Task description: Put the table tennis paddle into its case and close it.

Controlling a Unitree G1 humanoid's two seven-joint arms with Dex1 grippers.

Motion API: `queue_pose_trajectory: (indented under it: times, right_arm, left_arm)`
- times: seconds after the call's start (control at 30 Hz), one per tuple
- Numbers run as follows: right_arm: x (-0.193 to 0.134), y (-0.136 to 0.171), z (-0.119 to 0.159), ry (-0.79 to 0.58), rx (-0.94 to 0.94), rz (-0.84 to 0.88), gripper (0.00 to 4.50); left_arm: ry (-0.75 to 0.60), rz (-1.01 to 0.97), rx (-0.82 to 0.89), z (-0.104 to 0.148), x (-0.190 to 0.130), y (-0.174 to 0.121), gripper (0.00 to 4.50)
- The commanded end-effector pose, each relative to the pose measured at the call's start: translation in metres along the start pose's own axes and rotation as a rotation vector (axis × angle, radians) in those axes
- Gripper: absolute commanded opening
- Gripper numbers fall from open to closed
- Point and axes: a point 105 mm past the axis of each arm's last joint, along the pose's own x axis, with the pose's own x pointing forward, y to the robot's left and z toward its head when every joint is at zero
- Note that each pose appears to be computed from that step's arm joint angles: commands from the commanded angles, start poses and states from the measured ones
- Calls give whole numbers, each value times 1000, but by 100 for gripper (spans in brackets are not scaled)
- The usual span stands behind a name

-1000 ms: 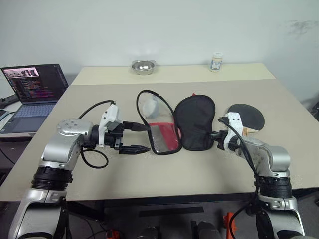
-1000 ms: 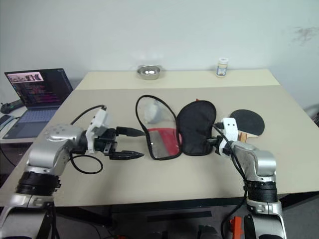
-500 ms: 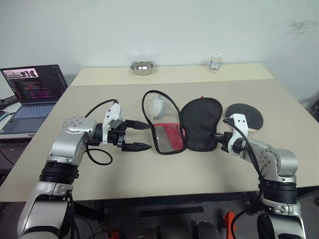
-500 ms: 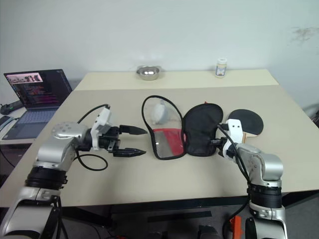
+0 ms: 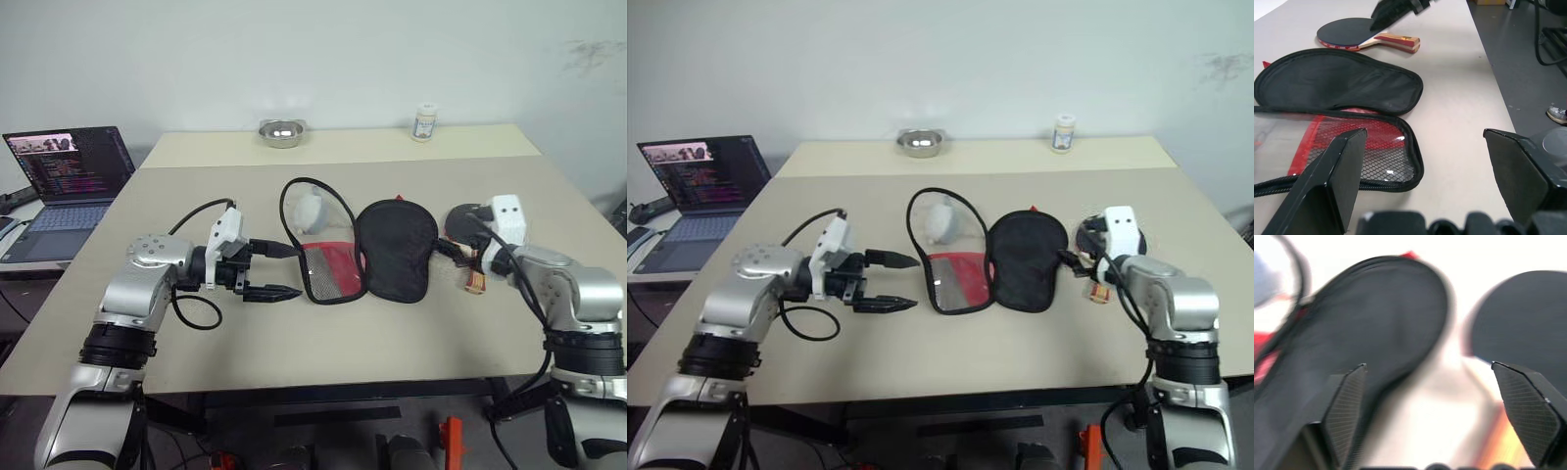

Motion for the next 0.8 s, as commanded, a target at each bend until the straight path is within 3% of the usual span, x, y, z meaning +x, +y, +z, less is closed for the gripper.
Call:
queue_pose_trajectory:
  times: [0.03,0.2,0.5,0.8]
  right_arm:
    - [-14,-15,7,-44,-17,-134,448]
    - [-14,-20,-15,-18,57,-247,448]
    - [7,-22,-29,32,150,-286,448]
    - [28,-26,-37,84,99,-282,448]
  left_arm:
    - [-39,-5,57,17,2,-1,415]
    - [-46,-41,66,24,11,0,415]
    - [-51,-62,86,29,19,6,415]
    - [-51,-47,89,24,17,8,415]
